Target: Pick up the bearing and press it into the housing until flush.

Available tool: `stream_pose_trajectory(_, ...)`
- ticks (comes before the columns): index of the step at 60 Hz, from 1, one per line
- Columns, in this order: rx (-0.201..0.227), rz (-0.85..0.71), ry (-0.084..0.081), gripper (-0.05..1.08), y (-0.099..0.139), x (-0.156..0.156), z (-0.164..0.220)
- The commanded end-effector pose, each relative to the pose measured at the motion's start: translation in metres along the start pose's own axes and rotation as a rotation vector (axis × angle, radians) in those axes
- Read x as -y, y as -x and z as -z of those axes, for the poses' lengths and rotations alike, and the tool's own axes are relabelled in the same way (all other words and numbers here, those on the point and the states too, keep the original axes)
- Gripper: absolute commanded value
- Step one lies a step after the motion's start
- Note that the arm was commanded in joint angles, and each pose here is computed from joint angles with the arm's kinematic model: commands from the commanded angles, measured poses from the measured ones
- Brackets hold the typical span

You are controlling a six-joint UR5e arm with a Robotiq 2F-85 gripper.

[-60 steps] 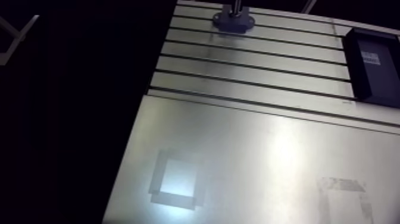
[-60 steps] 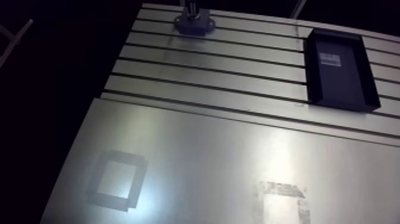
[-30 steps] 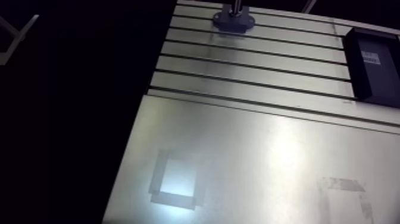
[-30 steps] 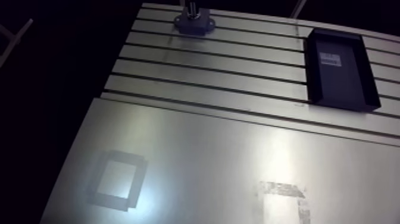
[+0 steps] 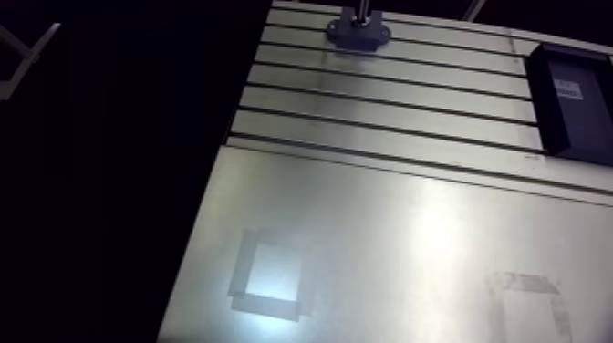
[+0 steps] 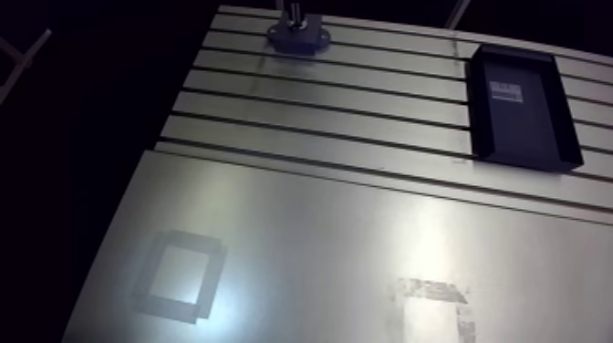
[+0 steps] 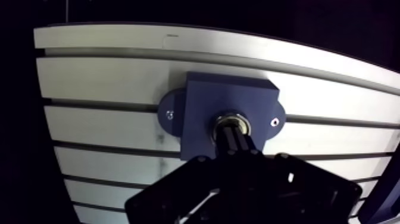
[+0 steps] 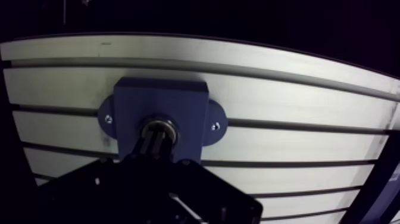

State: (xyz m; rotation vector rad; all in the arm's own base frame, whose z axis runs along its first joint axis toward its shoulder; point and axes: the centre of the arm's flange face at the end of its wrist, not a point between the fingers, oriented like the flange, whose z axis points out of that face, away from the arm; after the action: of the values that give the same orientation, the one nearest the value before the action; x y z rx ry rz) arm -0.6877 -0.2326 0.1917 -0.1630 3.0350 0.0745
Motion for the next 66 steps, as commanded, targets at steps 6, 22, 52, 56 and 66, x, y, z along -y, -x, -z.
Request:
stream_pose_trajectory(6, -0.012, 0.001, -0.001, 0.97, -0.0014, 0.0004, 0.0005)
stream_pose_trajectory(22, -0.005, 0.001, 0.0, 0.97, -0.0022, 0.0006, -0.005)
stream_pose_trajectory(52, -0.005, 0.0, 0.0, 0.97, -0.0012, 0.0005, -0.0041)
stream_pose_trajectory(56, -0.005, 0.0, 0.001, 0.97, -0.0012, 0.0004, -0.0041)
stream_pose_trajectory(66, -0.005, 0.0, 0.001, 0.97, -0.0012, 0.0004, -0.0041)
